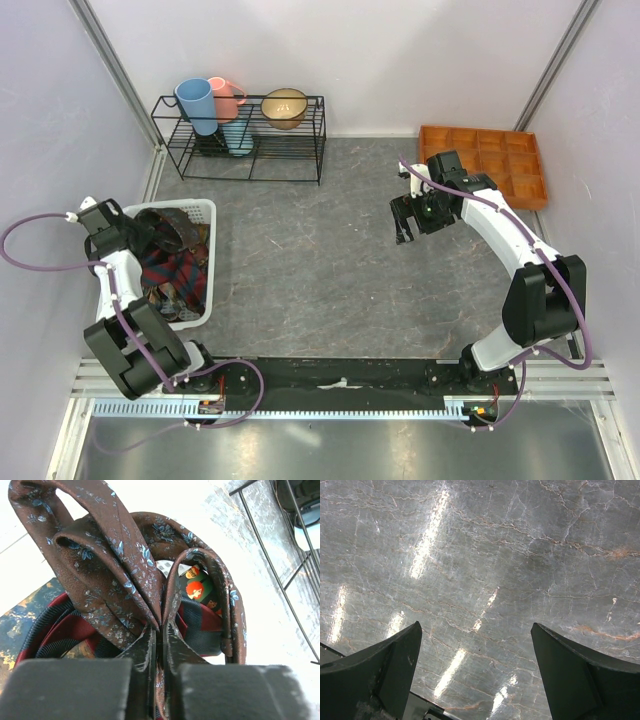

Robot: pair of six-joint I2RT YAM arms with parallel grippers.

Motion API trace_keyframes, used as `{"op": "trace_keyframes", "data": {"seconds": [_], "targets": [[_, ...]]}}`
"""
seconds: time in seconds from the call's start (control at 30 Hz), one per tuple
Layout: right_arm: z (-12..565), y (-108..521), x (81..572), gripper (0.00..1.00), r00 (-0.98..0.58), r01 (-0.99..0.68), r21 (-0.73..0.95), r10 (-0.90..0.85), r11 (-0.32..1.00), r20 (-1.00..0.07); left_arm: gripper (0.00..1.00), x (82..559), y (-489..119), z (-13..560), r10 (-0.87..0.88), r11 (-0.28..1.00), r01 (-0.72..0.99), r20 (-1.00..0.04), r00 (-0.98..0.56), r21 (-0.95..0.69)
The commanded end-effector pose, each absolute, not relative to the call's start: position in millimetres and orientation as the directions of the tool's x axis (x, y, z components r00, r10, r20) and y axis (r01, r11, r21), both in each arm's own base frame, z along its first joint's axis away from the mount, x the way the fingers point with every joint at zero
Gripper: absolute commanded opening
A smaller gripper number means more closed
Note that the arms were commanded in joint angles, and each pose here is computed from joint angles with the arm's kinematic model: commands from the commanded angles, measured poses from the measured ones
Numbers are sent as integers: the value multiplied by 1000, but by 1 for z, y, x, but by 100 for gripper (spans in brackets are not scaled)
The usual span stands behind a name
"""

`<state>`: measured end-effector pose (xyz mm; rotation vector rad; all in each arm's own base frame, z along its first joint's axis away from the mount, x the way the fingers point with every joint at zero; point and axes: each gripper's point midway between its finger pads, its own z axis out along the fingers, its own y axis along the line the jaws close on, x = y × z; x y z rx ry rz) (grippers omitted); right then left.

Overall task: Roll the ties
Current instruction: Place the tie at the center of the board.

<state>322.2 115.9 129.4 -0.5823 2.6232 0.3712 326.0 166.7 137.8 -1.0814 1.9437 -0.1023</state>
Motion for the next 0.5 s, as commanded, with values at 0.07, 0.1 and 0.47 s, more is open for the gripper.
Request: {"op": "trace_keyframes", "data": {"seconds": [0.07, 0.1, 0.47], "targets": [[150, 118, 334, 98, -788, -465, 146, -333, 873, -518, 2, 335, 152, 231, -586, 749, -460, -801, -126, -476], [150, 119, 334, 98, -789, -466, 150, -332, 872, -518, 2, 335, 147, 248, -550, 777, -429, -828, -108, -461], [164, 128, 336, 98, -782, -467, 203, -295, 861, -549, 2, 347, -10, 388, -244, 955, 159, -968, -65, -251]]}}
